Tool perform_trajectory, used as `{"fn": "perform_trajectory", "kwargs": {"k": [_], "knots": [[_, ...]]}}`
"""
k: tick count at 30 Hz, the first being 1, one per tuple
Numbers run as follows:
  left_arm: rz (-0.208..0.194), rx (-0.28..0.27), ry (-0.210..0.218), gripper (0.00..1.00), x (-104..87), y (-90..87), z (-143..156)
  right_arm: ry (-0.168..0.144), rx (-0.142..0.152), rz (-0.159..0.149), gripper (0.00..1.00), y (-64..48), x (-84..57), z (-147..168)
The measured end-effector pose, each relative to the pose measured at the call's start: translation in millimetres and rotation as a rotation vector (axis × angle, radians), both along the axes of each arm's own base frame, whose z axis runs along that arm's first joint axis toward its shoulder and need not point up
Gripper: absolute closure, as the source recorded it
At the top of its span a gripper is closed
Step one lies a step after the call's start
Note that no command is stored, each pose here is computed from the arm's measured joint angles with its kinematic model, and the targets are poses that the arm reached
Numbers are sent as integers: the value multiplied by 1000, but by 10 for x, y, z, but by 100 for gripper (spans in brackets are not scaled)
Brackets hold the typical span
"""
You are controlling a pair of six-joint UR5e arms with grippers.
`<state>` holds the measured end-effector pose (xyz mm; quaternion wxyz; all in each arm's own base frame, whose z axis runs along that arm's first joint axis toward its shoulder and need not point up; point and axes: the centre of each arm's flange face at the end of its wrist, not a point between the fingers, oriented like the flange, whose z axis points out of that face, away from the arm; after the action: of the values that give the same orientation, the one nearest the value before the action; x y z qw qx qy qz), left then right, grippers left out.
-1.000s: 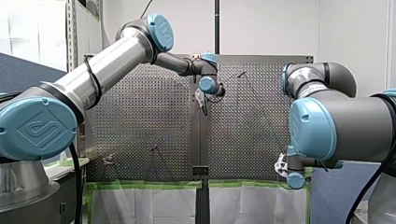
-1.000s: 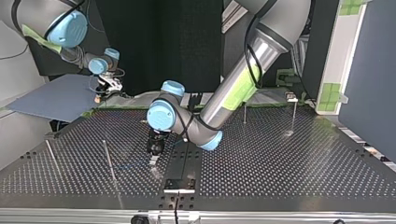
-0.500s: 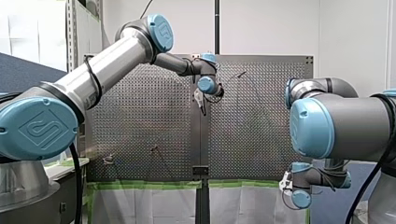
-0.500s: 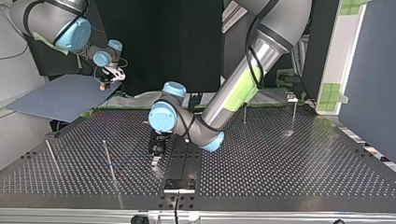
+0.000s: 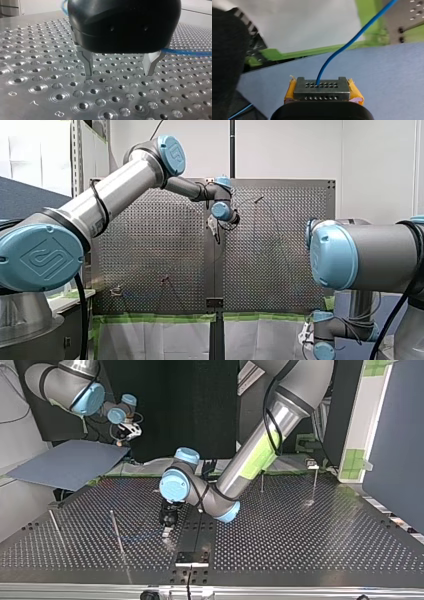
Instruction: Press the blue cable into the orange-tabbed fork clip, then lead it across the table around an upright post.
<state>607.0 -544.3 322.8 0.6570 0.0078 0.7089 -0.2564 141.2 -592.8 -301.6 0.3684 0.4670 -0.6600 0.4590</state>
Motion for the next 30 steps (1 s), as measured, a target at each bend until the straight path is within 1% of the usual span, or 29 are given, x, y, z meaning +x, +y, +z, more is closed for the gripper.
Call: {"fn": "perform_trajectory", "kwargs": {"k": [9, 11, 14, 18, 22, 26, 30], "knots": [[-2, 4, -1, 0, -7, -7, 0, -1, 74, 7, 100, 325, -1, -437], [-2, 6, 0, 0, -10, -7, -1, -1, 81, 9, 100, 349, -6, -489], [-2, 10, 3, 0, -11, -4, -6, 0, 72, 21, 100, 295, 2, -452], [-2, 12, 4, 0, -10, 1, -4, 11, 54, 40, 100, 206, 39, -304], [-1, 12, 5, 0, -9, 3, -7, 14, 35, 43, 100, 160, 45, -144], [-2, 14, 7, 0, -11, 6, -12, 14, 7, 43, 100, 102, 35, 30], [-3, 19, 17, 0, -21, 11, -21, 12, -30, 43, 100, -35, 35, 245]]}}
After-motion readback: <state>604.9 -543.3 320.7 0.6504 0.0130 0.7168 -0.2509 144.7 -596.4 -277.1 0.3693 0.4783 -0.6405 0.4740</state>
